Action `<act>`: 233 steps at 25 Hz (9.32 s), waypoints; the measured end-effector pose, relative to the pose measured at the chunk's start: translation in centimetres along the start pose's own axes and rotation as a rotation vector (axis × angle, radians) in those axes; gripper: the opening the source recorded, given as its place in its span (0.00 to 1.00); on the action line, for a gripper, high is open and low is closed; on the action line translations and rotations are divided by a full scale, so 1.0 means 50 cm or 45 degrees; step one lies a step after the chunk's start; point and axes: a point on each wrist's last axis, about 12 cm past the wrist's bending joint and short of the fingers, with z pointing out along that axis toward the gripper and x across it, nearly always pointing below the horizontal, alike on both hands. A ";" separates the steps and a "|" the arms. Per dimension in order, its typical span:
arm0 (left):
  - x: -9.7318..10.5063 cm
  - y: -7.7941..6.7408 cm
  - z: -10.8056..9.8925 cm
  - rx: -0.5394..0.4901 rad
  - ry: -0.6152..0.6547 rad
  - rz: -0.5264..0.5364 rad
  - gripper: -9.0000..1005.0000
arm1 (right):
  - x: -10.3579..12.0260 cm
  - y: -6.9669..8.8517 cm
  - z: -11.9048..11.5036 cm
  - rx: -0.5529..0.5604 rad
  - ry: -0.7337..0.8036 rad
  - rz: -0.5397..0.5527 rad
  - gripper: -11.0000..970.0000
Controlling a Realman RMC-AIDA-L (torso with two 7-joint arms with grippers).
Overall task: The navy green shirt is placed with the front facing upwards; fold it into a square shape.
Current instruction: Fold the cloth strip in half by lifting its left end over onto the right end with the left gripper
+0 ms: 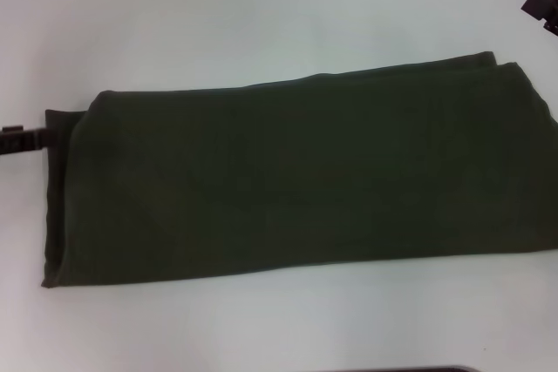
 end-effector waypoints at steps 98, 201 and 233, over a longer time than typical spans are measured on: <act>-0.014 -0.006 0.099 -0.020 0.196 0.022 0.66 | 0.003 -0.002 -0.014 0.025 -0.013 0.018 0.93; -0.066 -0.006 0.044 -0.002 0.186 0.037 0.01 | 0.009 -0.002 -0.010 0.031 0.008 0.017 0.93; -0.096 -0.008 0.020 0.002 0.239 0.011 0.01 | 0.014 -0.001 -0.014 0.035 0.007 0.016 0.93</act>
